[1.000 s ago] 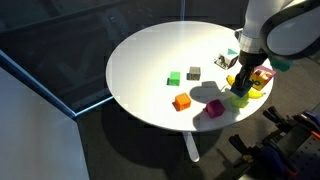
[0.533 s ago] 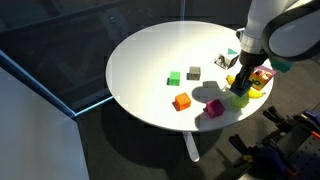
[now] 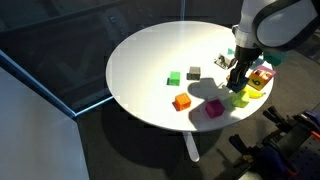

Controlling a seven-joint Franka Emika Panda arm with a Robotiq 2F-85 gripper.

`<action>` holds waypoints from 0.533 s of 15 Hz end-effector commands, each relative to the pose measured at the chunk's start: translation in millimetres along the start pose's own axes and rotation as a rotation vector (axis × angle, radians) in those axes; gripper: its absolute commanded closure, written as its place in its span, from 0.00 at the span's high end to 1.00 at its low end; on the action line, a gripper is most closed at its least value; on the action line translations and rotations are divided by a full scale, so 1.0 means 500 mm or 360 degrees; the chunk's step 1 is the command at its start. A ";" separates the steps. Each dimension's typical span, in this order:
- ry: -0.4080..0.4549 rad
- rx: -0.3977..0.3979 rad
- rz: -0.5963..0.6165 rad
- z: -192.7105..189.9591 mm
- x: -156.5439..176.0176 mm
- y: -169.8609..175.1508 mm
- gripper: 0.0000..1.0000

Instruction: Put the blue block on the light green block

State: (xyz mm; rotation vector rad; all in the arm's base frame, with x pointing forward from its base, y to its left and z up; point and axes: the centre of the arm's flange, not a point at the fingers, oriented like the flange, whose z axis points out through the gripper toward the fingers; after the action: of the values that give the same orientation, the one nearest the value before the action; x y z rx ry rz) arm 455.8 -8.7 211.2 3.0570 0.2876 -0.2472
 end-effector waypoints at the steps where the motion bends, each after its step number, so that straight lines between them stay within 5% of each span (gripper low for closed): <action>1: -0.0030 0.0023 0.0016 -0.010 0.031 0.003 0.31; 8: -0.0043 0.0003 -0.0037 0.007 -0.025 0.003 0.31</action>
State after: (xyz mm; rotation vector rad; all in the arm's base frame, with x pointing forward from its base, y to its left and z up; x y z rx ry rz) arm 457.4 -8.0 204.2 3.0558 0.2884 -0.2927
